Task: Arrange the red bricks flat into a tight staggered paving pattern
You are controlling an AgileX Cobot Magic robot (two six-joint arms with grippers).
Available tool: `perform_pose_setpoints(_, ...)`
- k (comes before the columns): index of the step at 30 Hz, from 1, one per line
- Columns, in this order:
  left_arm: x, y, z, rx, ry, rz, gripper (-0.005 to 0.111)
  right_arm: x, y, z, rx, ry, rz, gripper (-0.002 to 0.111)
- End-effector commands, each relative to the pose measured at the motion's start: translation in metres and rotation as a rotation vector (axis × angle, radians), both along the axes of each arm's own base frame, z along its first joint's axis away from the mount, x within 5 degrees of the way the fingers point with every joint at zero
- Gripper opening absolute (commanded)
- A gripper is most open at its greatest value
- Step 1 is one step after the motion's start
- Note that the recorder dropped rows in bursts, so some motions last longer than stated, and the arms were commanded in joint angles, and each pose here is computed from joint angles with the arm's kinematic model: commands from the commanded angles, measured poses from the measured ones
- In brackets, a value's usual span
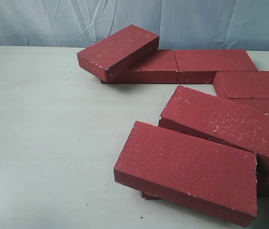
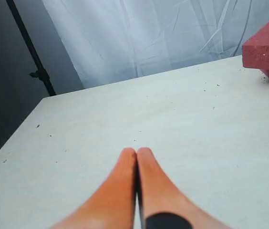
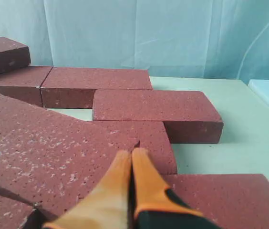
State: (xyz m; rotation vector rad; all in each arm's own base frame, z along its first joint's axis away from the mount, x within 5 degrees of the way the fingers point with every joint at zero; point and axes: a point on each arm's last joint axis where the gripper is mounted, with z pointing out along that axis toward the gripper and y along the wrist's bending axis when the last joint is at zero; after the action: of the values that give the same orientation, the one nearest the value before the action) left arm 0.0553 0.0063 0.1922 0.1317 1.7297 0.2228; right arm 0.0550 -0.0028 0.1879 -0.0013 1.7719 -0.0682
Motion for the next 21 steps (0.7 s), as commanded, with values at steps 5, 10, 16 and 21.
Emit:
perform_pose_setpoints(5, 0.001, -0.005, 0.01, -0.216, -0.14, -0.032, 0.0, 0.001, 0.0, 0.014, -0.035, -0.165, -0.002, -0.001)
perform_pose_setpoints(10, 0.001, -0.006, 0.017, -0.407, -0.215, -0.039, 0.0, 0.0, 0.0, 0.033, 0.007, -0.378, 0.001, -0.001)
perform_pose_setpoints(16, 0.0, -0.003, 0.028, -0.532, -0.351, -0.033, 0.0, -0.004, -0.005, 0.046, 0.283, -0.543, -0.037, -0.001)
perform_pose_setpoints(21, -0.005, 0.003, 0.046, -0.565, -0.563, -0.028, 0.0, -0.007, -0.005, 0.059, 0.344, -0.616, -0.023, -0.001)
